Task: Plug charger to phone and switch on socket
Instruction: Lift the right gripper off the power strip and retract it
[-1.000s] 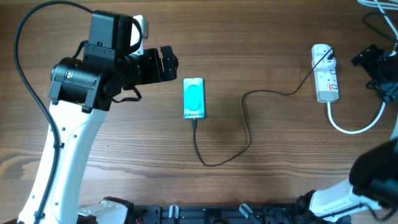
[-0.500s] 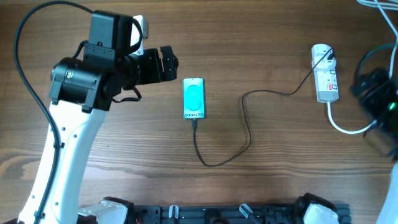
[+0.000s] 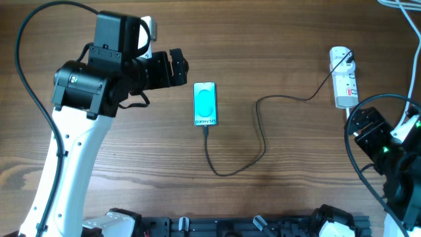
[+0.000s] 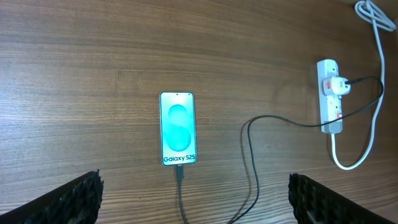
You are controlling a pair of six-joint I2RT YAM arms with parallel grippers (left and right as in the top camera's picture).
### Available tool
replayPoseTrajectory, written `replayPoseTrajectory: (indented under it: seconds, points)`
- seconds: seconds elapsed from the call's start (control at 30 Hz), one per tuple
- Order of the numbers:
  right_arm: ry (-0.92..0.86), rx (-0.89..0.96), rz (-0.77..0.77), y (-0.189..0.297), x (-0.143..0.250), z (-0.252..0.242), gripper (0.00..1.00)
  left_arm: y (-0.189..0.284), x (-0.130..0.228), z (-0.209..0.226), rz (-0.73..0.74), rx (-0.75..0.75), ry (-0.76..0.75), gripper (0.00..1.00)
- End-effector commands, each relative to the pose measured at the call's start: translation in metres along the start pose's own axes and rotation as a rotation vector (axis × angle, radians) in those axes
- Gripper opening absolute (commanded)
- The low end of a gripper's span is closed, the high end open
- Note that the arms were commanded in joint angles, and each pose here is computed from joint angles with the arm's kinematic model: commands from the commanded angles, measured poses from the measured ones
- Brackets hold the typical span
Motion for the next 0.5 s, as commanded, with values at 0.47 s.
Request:
replayPoseTrajectory:
  seconds: [0.47]
  points:
    - [-0.01, 0.052, 0.096, -0.03, -0.001, -0.004, 1.0, -0.001, -0.001, 0.001, -0.004, -0.009, -0.001, 1.0]
Point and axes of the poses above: each gripper's point midway between its finger pads, its own y axis back along the fingers, its own z axis along the line the jaws close on, x = y × z, the point moved 3 cm from there along y, back along the fingers, and after that the axes turned 10 degrees about y, right-handed, at the moved point
